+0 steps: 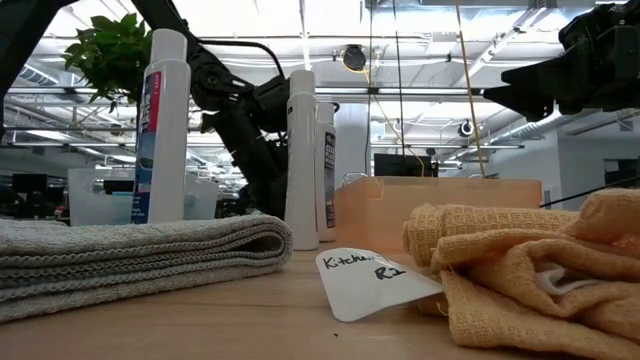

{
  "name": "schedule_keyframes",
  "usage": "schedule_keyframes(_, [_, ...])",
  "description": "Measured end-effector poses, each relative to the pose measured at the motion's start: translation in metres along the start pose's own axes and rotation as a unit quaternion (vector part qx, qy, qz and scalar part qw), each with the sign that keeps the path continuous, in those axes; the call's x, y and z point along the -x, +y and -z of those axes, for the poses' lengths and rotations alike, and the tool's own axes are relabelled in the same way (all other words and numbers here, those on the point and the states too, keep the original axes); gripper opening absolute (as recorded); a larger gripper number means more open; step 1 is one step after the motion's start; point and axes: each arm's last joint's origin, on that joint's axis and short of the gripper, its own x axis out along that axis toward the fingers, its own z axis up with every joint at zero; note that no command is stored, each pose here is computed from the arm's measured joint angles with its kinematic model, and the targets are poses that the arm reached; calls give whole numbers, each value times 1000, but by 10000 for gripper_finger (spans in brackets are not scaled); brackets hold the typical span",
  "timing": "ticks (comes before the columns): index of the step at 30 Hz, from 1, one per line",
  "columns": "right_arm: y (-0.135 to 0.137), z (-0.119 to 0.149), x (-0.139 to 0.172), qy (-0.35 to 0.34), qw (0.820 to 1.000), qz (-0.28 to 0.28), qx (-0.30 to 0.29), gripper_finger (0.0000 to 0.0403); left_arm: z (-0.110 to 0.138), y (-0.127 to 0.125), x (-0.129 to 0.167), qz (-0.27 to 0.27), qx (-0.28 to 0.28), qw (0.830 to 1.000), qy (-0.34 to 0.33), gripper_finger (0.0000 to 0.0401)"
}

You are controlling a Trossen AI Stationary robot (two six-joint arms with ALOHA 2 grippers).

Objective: Pick & Place Kitchen Items
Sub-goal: Put the blue sponge into the white bin

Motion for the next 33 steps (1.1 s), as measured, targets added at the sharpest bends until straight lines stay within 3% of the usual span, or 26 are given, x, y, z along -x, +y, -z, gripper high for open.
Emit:
schedule_keyframes(10, [0,0,0,0,1000,0,0,279,3,2,-1,-6,8,1000,11,11])
schedule_keyframes(15, [0,0,0,0,1000,0,0,279,3,6,3,-6,18,1000,23,3])
schedule_keyframes(23, [0,0,0,0,1000,0,0,279,0,8,33,-7,7,1000,28,8])
schedule_keyframes(28, [0,0,0,0,1000,0,0,279,-7,0,55,5,-38,999,-3,48])
schedule_keyframes(33, [0,0,0,0,1000,0,0,279,-4,-10,61,28,-109,994,8,121])
